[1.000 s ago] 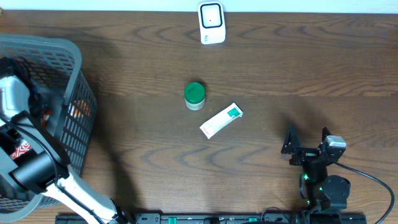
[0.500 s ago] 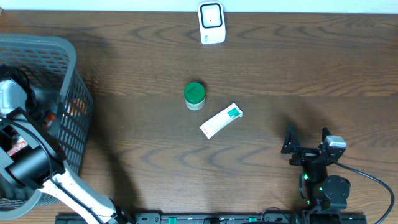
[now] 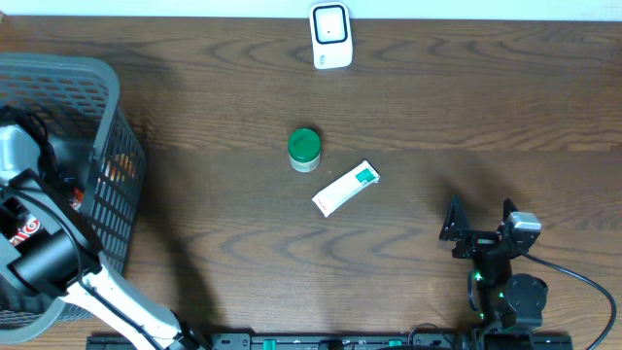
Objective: Scan the item barcode
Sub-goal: 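Reach into the basket and grasp the red TOP bar, then carry the TOP bar past the scanner and drop it near the jar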
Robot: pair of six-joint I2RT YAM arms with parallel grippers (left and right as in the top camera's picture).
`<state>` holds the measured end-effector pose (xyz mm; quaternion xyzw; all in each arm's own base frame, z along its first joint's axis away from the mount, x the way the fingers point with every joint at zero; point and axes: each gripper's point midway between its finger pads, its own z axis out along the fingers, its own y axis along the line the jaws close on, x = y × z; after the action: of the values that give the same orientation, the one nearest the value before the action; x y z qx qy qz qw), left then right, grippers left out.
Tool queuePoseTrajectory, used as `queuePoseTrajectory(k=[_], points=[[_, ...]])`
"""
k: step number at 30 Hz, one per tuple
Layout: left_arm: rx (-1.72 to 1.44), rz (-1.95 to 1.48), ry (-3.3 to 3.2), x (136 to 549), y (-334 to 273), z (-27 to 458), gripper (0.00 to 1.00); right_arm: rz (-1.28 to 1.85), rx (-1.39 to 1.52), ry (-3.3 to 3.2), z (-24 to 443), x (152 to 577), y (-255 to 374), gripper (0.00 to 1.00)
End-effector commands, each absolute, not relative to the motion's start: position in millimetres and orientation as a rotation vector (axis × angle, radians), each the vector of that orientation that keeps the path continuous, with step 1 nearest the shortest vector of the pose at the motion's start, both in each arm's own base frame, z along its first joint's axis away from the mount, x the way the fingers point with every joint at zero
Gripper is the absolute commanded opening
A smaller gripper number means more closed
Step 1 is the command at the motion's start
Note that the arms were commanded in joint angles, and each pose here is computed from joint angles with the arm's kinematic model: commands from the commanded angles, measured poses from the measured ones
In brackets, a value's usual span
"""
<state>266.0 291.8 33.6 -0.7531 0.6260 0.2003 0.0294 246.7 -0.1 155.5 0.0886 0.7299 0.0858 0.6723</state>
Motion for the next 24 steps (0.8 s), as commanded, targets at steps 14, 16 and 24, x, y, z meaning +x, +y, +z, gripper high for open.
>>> queuePoseTrajectory(k=[14, 16, 24], points=[[-1.521, -0.440, 1.773, 313, 168, 333, 0.07, 0.188, 0.218, 1.642, 155, 247, -3, 0.99], [-1.344, -0.596, 1.848, 320, 120, 354, 0.07, 0.188, 0.218, 1.642, 155, 247, -3, 0.99], [-0.707, -0.836, 2.262, 324, -56, 350, 0.07, 0.188, 0.218, 1.642, 155, 247, -3, 0.99]])
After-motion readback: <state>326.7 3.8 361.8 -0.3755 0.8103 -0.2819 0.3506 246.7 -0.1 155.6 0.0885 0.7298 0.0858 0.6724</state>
